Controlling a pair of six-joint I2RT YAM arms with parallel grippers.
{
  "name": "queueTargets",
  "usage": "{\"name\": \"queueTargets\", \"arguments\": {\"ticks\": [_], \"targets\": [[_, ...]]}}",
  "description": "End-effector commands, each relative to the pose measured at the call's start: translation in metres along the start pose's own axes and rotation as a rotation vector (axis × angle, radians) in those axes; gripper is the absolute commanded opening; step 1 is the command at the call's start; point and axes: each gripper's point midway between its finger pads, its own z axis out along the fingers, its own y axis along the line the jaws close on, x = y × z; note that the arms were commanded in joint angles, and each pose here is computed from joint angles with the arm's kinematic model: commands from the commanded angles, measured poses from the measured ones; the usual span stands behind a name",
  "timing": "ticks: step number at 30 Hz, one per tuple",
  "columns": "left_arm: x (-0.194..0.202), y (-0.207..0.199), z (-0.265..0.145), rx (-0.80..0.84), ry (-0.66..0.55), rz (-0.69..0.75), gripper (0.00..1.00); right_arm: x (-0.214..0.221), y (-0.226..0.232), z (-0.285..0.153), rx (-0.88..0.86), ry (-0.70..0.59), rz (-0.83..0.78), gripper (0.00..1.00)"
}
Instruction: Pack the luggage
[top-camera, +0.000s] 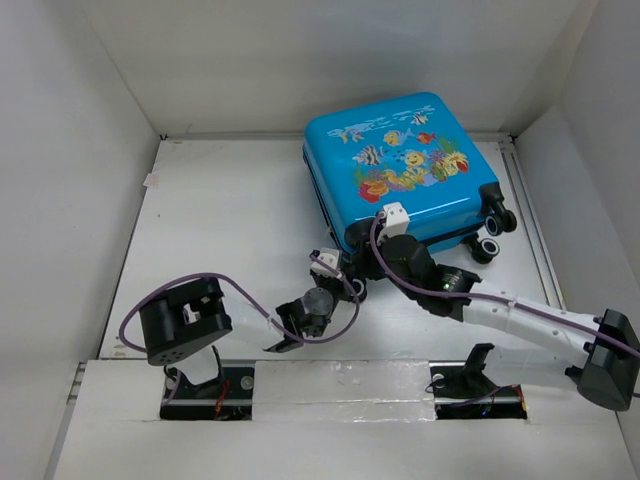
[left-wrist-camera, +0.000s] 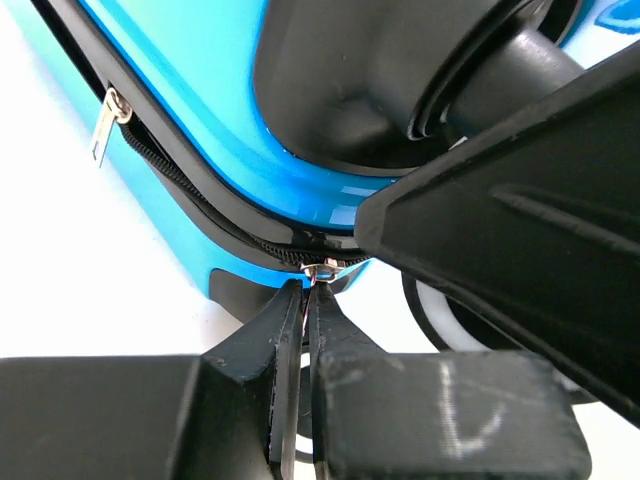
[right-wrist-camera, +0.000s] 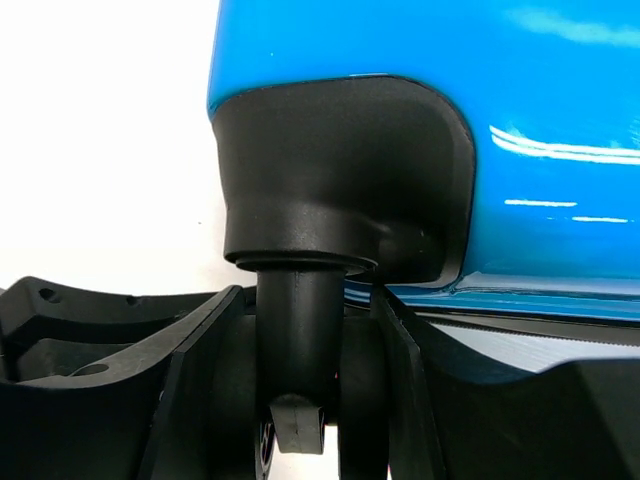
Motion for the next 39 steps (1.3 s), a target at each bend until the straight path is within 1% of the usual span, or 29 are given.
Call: {"name": "queueTargets", "arguments": {"ticks": [1,4,9,10,12,13,15,17,19,21,22,23,25,26,27,28,29,30,31,32,33,34,36,37,38,39], "targets": [[-0.053,0.039,0.003,-0.181,-0.159,-0.044,0.00,0.025,-0.016,-0.008,0.012,0.077,-0.056,0.00],[-0.049,0.049,-0.002,-0.209,-0.150,-0.026,0.00,0.029,-0.019,-0.010,0.016,0.086,-0.060,0.00],[-0.042,0.054,-0.003,-0.229,-0.125,-0.013,0.00,0.032,-0.020,-0.014,0.005,0.083,-0.057,0.00],[-0.041,0.063,-0.003,-0.266,-0.125,0.000,0.00,0.031,-0.021,-0.016,0.005,0.083,-0.057,0.00],[-0.027,0.078,-0.007,-0.328,-0.083,0.065,0.00,0.030,-0.023,-0.019,0.013,0.078,-0.057,0.00],[-0.029,0.090,-0.006,-0.369,-0.087,0.061,0.00,0.030,-0.023,-0.019,0.013,0.078,-0.057,0.00],[-0.017,0.103,-0.004,-0.402,-0.049,0.031,0.00,0.034,-0.025,-0.018,0.016,0.086,-0.060,0.00],[-0.019,0.123,0.001,-0.449,-0.041,-0.001,0.00,0.035,-0.023,-0.018,0.008,0.089,-0.060,0.00],[-0.028,0.134,0.003,-0.474,-0.056,-0.014,0.00,0.035,-0.022,-0.019,-0.001,0.093,-0.060,0.00],[-0.044,0.137,0.007,-0.484,-0.090,-0.022,0.00,0.038,-0.013,-0.018,-0.052,0.101,-0.062,0.00],[-0.053,0.141,0.010,-0.498,-0.111,-0.039,0.00,0.040,-0.009,-0.017,-0.074,0.109,-0.060,0.00],[-0.072,0.154,0.014,-0.540,-0.148,-0.064,0.00,0.038,-0.003,-0.015,-0.098,0.104,-0.055,0.00],[-0.081,0.163,0.022,-0.542,-0.145,-0.098,0.00,0.042,0.003,-0.013,-0.127,0.118,-0.054,0.00],[-0.091,0.167,0.026,-0.542,-0.157,-0.123,0.00,0.038,0.004,-0.013,-0.134,0.102,-0.061,0.00],[-0.102,0.183,0.030,-0.570,-0.175,-0.168,0.00,0.040,0.011,-0.012,-0.158,0.109,-0.065,0.00],[-0.092,0.189,0.032,-0.568,-0.113,-0.165,0.00,0.040,0.019,-0.014,-0.195,0.107,-0.078,0.00],[-0.095,0.195,0.032,-0.582,-0.109,-0.192,0.01,0.038,0.023,-0.014,-0.214,0.101,-0.073,0.00],[-0.103,0.210,0.030,-0.621,-0.123,-0.228,0.08,0.039,0.032,-0.013,-0.245,0.097,-0.086,0.00],[-0.102,0.211,0.030,-0.609,-0.112,-0.288,0.17,0.045,0.041,-0.013,-0.280,0.111,-0.096,0.00],[-0.100,0.214,0.026,-0.618,-0.094,-0.304,0.36,0.037,0.050,-0.013,-0.300,0.091,-0.103,0.00],[-0.095,0.214,0.020,-0.608,-0.087,-0.318,0.70,0.038,0.058,-0.011,-0.320,0.097,-0.108,0.00],[-0.108,0.207,0.014,-0.569,-0.116,-0.352,0.81,0.038,0.064,-0.009,-0.331,0.095,-0.123,0.00],[-0.112,0.202,0.003,-0.539,-0.124,-0.400,0.97,0.033,0.087,-0.011,-0.382,0.091,-0.135,0.00],[-0.124,0.200,-0.009,-0.518,-0.161,-0.431,0.99,0.035,0.097,-0.007,-0.398,0.094,-0.153,0.00],[-0.133,0.197,-0.015,-0.507,-0.181,-0.450,0.99,0.037,0.105,-0.007,-0.411,0.103,-0.162,0.00],[-0.129,0.198,-0.025,-0.519,-0.167,-0.457,0.99,0.030,0.125,-0.011,-0.455,0.080,-0.176,0.00]]}}
